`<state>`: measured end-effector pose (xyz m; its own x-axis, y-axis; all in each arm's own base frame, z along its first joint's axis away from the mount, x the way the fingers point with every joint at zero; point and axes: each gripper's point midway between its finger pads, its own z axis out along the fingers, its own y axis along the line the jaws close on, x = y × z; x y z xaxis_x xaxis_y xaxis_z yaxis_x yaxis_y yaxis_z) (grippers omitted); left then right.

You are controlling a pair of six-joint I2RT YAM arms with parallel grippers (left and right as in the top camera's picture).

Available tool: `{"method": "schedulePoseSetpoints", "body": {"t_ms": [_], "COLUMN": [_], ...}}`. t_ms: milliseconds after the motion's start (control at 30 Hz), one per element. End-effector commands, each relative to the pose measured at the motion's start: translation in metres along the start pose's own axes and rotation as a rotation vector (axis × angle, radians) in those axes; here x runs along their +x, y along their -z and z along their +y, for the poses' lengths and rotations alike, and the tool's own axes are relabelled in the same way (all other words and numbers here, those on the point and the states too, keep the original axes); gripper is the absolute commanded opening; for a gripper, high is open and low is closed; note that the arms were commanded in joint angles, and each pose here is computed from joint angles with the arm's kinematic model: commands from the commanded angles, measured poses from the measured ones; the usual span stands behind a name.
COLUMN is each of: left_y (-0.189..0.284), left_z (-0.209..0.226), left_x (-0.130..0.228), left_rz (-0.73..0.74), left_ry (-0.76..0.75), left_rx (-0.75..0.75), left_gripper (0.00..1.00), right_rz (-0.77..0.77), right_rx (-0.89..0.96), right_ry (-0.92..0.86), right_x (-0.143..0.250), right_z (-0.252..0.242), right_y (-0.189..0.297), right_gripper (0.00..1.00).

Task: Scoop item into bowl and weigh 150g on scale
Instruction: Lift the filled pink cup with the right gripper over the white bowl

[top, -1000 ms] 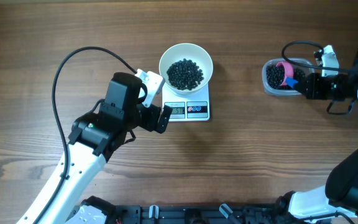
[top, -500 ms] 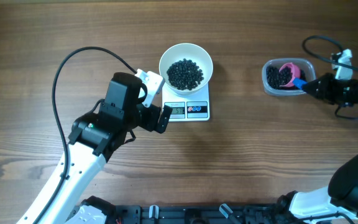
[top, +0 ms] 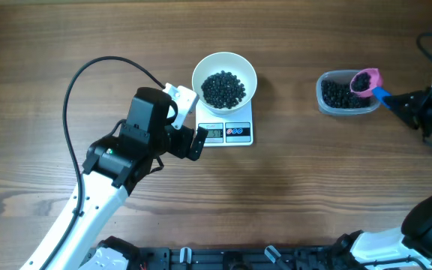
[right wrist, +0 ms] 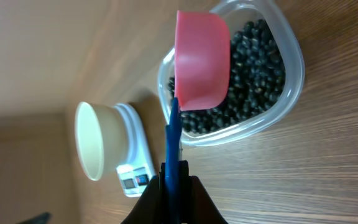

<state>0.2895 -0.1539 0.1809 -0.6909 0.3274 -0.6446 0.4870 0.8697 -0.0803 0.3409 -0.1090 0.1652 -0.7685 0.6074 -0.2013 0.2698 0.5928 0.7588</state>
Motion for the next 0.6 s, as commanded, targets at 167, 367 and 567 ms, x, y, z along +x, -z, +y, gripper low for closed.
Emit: {"method": "schedulePoseSetpoints", "body": {"t_ms": [167, 367, 567], "left_y": [0.002, 0.002, 0.002], "left_z": [0.002, 0.002, 0.002], "left_x": [-0.007, -0.007, -0.007], "left_rz": [-0.015, -0.015, -0.015], "left_ry": [-0.016, -0.017, -0.016], "left_rx": [-0.003, -0.003, -0.003], "left_gripper": [1.00, 1.00, 1.00], "right_rz": [-0.021, -0.009, 0.044], "right_rx": [-0.351, -0.426, -0.487], "right_ry": [-0.047, -0.021, 0.009], "right_x": [-0.008, -0.007, 0.000], "right_z": [0.054, 0.070, 0.095], "right_y": [0.013, 0.012, -0.001], "right_gripper": [0.04, 0.04, 0.04]}}
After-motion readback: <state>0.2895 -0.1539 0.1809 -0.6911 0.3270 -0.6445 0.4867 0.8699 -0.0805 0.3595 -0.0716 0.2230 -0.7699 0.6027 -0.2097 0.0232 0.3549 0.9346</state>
